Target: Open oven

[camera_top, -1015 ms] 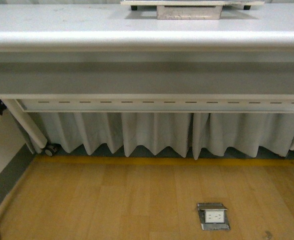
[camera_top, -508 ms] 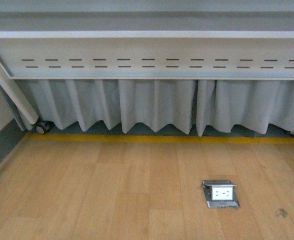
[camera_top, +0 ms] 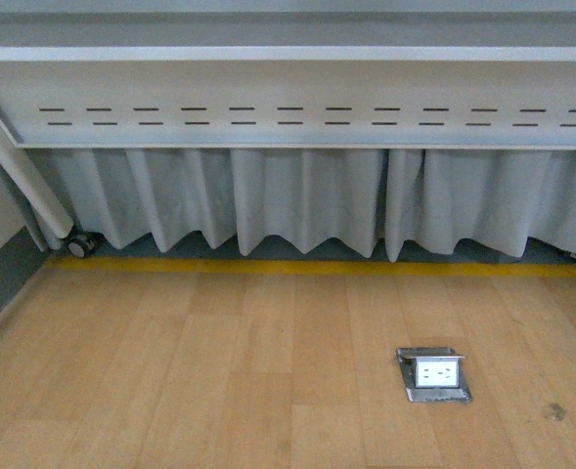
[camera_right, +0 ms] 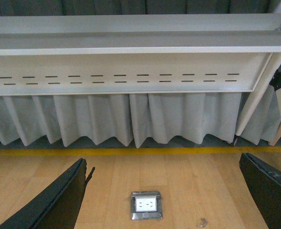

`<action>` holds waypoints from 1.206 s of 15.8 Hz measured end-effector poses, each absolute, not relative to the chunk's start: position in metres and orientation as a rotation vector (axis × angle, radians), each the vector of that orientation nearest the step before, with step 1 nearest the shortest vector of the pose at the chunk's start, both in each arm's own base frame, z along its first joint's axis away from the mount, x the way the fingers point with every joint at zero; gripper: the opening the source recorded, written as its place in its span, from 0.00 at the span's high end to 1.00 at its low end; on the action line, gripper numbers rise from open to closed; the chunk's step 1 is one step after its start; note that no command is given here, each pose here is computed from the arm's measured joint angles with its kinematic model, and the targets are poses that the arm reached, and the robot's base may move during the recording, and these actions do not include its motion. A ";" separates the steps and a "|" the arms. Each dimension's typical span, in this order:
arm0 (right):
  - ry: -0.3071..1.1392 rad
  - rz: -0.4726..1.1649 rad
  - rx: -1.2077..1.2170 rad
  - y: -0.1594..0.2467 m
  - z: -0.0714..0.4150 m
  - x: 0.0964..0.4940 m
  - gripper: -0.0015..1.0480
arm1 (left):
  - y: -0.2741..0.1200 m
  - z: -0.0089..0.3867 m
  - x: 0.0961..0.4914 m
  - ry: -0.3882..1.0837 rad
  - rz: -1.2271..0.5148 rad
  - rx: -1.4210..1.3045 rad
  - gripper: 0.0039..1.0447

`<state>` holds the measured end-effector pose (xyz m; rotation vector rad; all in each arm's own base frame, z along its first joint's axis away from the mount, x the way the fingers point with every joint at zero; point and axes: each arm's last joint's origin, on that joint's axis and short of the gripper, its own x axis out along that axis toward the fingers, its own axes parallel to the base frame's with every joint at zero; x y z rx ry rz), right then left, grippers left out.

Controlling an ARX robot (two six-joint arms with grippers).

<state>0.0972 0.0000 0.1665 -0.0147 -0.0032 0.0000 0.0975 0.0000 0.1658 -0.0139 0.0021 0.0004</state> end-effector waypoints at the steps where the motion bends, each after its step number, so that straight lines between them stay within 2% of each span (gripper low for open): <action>1: -0.003 0.000 -0.015 0.000 0.167 0.097 0.06 | 0.000 0.166 0.098 0.002 0.000 -0.014 0.06; 19: -0.003 0.000 -0.015 0.000 0.167 0.097 0.06 | 0.000 0.166 0.098 0.002 0.000 -0.014 0.06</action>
